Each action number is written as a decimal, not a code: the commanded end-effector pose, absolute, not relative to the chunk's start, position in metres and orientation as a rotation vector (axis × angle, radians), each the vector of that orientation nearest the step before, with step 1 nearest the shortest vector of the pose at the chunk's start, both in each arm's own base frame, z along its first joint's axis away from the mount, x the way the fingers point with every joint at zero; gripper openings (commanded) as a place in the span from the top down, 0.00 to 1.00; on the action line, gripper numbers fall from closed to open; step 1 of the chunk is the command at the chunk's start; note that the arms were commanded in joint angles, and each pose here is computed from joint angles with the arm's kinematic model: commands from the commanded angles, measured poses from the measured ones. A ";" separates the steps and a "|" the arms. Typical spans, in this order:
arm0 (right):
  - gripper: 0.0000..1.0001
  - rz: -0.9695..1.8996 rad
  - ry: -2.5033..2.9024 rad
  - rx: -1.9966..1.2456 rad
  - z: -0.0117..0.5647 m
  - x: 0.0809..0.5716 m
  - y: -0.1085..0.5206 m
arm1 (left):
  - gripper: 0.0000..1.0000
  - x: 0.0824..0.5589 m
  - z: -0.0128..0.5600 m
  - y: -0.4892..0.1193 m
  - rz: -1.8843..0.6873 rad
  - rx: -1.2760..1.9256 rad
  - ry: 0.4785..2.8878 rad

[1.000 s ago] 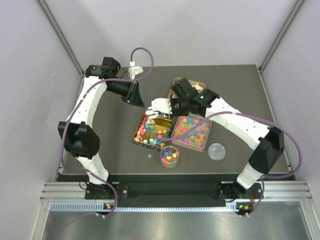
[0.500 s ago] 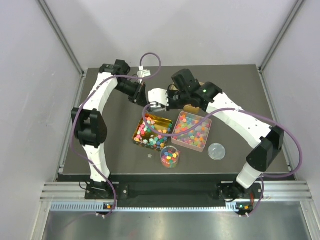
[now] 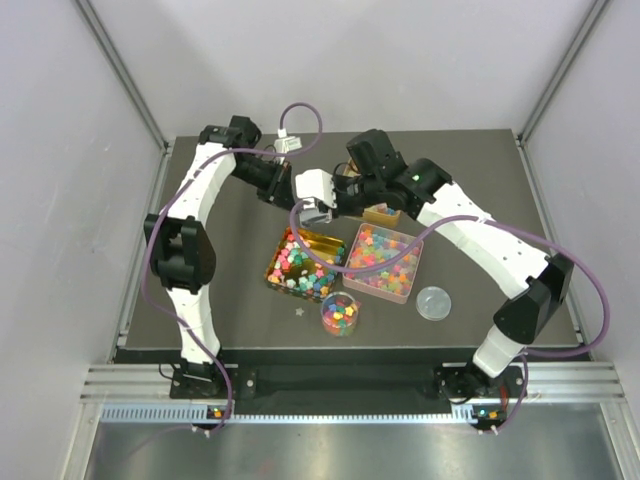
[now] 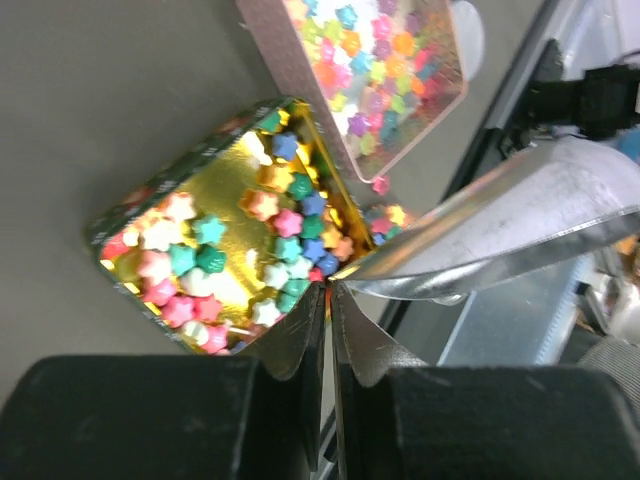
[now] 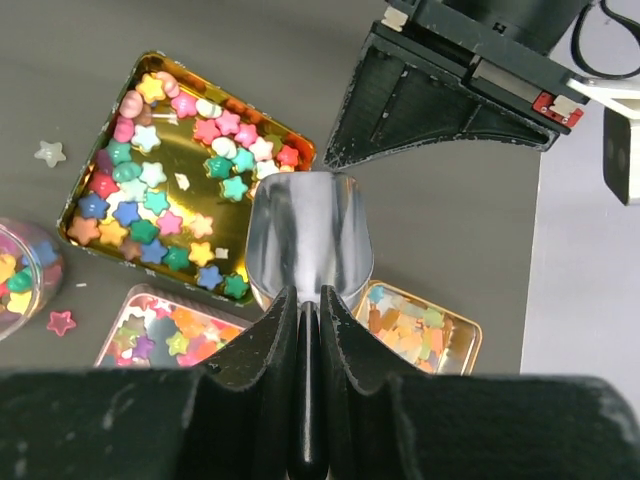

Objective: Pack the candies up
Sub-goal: Scoop the fake candies from the storage box.

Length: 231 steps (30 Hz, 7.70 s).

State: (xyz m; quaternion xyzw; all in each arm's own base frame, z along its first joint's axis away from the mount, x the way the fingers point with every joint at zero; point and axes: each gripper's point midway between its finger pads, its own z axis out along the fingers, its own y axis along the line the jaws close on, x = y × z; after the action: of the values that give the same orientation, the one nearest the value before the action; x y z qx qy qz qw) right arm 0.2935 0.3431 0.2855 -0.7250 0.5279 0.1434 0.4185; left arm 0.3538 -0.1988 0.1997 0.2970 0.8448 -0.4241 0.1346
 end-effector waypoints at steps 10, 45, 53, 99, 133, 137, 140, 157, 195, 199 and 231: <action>1.00 0.241 1.332 -2.072 0.209 0.317 0.318 | 0.68 0.380 0.208 -0.103 -0.721 0.656 2.465; 1.00 0.135 1.233 -2.257 0.138 0.323 0.392 | 0.72 0.244 0.080 -0.101 -0.927 0.491 2.810; 1.00 0.192 1.243 -2.292 0.122 0.318 0.396 | 0.72 0.245 0.064 -0.107 -0.989 0.435 2.835; 1.00 0.468 1.097 -2.456 0.088 0.313 0.367 | 0.74 0.261 0.051 -0.117 -1.101 0.401 2.872; 1.00 -0.016 0.748 -2.801 0.111 0.371 0.334 | 0.74 0.264 0.071 -0.119 -1.075 0.424 2.790; 1.00 -0.089 0.783 -2.856 0.099 0.373 0.328 | 0.74 0.262 0.074 -0.120 -1.091 0.422 2.781; 1.00 -0.102 0.848 -2.844 0.091 0.373 0.332 | 0.74 0.259 0.075 -0.122 -1.111 0.425 2.775; 1.00 -0.173 1.258 -2.767 0.069 0.349 0.353 | 0.77 0.248 0.073 -0.143 -1.354 0.518 2.717; 1.00 0.175 1.604 -2.480 0.060 0.286 0.385 | 0.76 0.256 0.138 -0.073 -1.089 0.543 2.551; 1.00 0.233 1.586 -2.428 0.068 0.286 0.394 | 0.76 0.252 0.139 -0.070 -1.060 0.522 2.553; 1.00 0.610 1.461 -2.170 0.134 0.273 0.373 | 0.76 0.274 0.137 -0.037 -0.856 0.342 2.604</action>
State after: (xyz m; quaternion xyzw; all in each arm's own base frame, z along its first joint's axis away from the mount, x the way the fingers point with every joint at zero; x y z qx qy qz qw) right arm 0.2687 0.3646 0.0867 -0.8057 0.5435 0.1828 0.1482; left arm 0.2580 -0.0418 0.1262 0.1246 0.9277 -0.3135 0.1601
